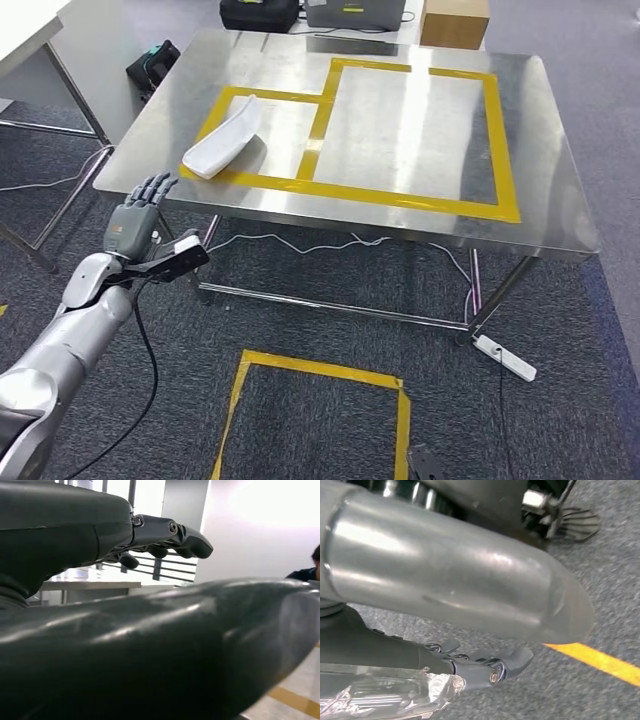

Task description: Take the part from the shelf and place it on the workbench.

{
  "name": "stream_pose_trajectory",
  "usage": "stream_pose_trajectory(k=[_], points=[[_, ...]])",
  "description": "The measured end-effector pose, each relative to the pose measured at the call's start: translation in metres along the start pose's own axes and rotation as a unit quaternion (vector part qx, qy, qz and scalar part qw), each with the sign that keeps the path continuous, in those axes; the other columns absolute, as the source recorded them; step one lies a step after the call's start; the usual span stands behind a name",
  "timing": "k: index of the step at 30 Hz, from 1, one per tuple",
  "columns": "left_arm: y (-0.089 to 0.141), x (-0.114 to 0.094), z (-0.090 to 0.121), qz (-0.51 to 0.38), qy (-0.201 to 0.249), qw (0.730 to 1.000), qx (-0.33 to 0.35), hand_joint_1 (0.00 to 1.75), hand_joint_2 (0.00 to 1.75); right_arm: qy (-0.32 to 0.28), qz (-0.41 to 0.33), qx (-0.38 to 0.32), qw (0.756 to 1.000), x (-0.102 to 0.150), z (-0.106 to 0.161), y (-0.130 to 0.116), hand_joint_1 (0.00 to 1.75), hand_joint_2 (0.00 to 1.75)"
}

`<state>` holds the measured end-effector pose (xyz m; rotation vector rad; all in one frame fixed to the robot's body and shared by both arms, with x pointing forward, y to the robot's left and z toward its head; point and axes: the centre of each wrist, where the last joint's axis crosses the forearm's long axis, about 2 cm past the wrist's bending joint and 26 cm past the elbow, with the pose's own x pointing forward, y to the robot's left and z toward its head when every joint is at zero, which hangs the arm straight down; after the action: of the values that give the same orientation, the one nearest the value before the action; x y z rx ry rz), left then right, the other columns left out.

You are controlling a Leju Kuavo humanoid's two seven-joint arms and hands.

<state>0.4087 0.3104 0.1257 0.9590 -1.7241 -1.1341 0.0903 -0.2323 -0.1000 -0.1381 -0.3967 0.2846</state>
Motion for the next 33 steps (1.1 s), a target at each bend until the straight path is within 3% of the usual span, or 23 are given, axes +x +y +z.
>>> stream_pose_trajectory(k=[6, 10, 14, 20, 23, 29, 33], points=[[-0.018, -0.028, 0.043, -0.052, 0.088, 0.995, -0.009, 0.00, 0.00, 0.002, -0.015, -0.005, 1.000, -0.006, 0.001, 0.002, 0.00, 0.00], [-0.048, -0.037, 0.099, -0.084, 0.141, 0.986, -0.034, 0.00, 0.00, 0.009, -0.030, -0.018, 0.999, -0.013, 0.003, 0.002, 0.00, 0.00], [-0.072, -0.033, 0.153, -0.095, 0.178, 0.978, -0.058, 0.00, 0.00, 0.014, -0.048, -0.033, 0.998, -0.019, 0.004, 0.003, 0.00, 0.00], [-0.102, -0.022, 0.237, -0.066, 0.295, 0.948, -0.098, 0.00, 0.00, 0.033, -0.070, -0.044, 0.996, -0.037, 0.009, 0.007, 0.00, 0.00], [-0.108, -0.018, 0.259, -0.052, 0.338, 0.934, -0.103, 0.00, 0.00, 0.034, -0.075, -0.046, 0.996, -0.036, 0.009, 0.006, 0.00, 0.00], [-0.114, -0.013, 0.280, -0.037, 0.393, 0.912, -0.110, 0.00, 0.00, 0.030, -0.080, -0.054, 0.995, -0.031, 0.007, 0.004, 0.00, 0.00], [-0.124, -0.006, 0.308, 0.005, 0.456, 0.881, -0.121, 0.00, 0.00, 0.033, -0.090, -0.060, 0.994, -0.033, 0.007, 0.004, 0.00, 0.00]])
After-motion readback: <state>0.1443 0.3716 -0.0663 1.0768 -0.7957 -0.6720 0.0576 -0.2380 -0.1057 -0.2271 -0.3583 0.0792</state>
